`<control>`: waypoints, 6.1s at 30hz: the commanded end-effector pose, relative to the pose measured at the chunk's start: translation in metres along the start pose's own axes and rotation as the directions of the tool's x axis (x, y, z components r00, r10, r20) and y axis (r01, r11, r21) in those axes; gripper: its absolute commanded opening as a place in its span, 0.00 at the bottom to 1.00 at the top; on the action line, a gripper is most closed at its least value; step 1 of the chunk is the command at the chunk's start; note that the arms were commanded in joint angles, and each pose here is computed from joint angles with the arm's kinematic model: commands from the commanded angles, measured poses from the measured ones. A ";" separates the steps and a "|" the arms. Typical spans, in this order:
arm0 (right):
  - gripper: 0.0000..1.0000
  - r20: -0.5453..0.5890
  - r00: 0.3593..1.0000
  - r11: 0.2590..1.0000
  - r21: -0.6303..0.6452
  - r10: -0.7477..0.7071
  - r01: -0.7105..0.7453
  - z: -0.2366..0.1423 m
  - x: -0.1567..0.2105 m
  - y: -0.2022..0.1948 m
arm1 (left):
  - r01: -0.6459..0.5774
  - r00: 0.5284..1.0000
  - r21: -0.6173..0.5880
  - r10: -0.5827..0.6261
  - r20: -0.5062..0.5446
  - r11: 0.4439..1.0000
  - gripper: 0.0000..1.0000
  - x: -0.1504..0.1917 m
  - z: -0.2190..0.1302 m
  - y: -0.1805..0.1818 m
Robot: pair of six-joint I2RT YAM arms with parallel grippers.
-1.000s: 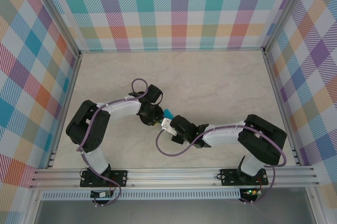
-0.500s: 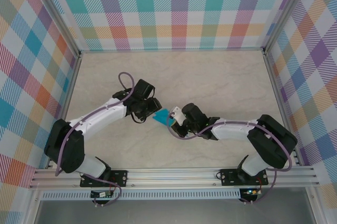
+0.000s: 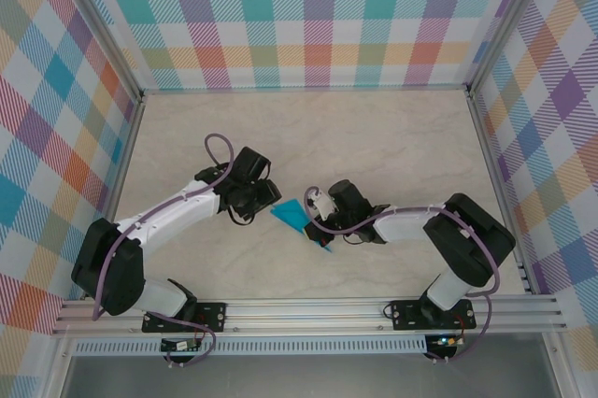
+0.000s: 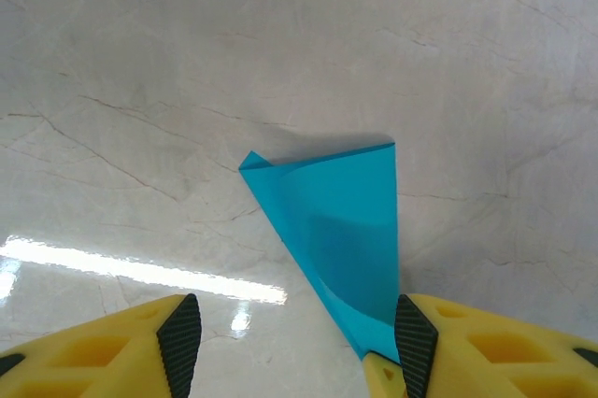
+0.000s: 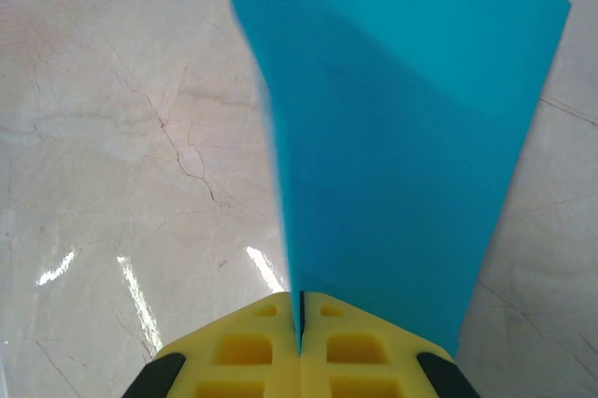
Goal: Fold a paper plane with a square sheet of paper (pick it up from the middle)
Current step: Fold the wing for the fifth time at the center of the table.
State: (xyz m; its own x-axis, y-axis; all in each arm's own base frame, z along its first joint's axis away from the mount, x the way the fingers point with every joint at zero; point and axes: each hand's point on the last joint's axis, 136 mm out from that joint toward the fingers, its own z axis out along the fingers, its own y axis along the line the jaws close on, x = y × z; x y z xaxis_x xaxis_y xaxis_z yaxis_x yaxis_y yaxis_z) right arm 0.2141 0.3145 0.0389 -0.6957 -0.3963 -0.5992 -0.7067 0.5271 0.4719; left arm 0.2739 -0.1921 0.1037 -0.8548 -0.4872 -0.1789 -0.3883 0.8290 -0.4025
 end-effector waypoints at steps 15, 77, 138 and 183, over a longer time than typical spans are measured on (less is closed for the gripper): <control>0.00 -0.119 0.937 0.918 -0.196 0.328 -0.346 0.012 -0.003 0.001 | 0.004 1.000 0.099 -0.003 -0.013 0.995 0.52 0.005 0.004 -0.005; 0.20 -0.136 0.789 0.790 -0.058 0.600 -0.611 -0.007 0.019 -0.029 | -0.107 0.980 0.256 0.146 -0.138 0.961 0.34 0.057 0.107 -0.062; 0.04 -0.251 0.774 0.796 -0.020 0.581 -0.604 -0.042 0.038 -0.002 | -0.115 0.969 0.219 0.158 -0.188 0.969 0.34 0.070 0.114 -0.056; 0.25 -0.383 0.768 0.856 0.160 0.513 -0.492 -0.030 0.087 0.016 | -0.107 0.970 0.188 0.143 -0.195 0.976 0.33 0.069 0.114 -0.053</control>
State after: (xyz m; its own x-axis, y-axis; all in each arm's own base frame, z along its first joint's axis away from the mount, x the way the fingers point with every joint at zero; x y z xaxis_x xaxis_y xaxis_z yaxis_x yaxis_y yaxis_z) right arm 0.1412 0.2695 0.0217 -0.9525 -0.3044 0.0046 -0.2296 0.7282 0.6457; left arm 0.2797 -0.3103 0.0262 -0.9523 -0.2978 -0.0675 -0.1972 0.7685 -0.6087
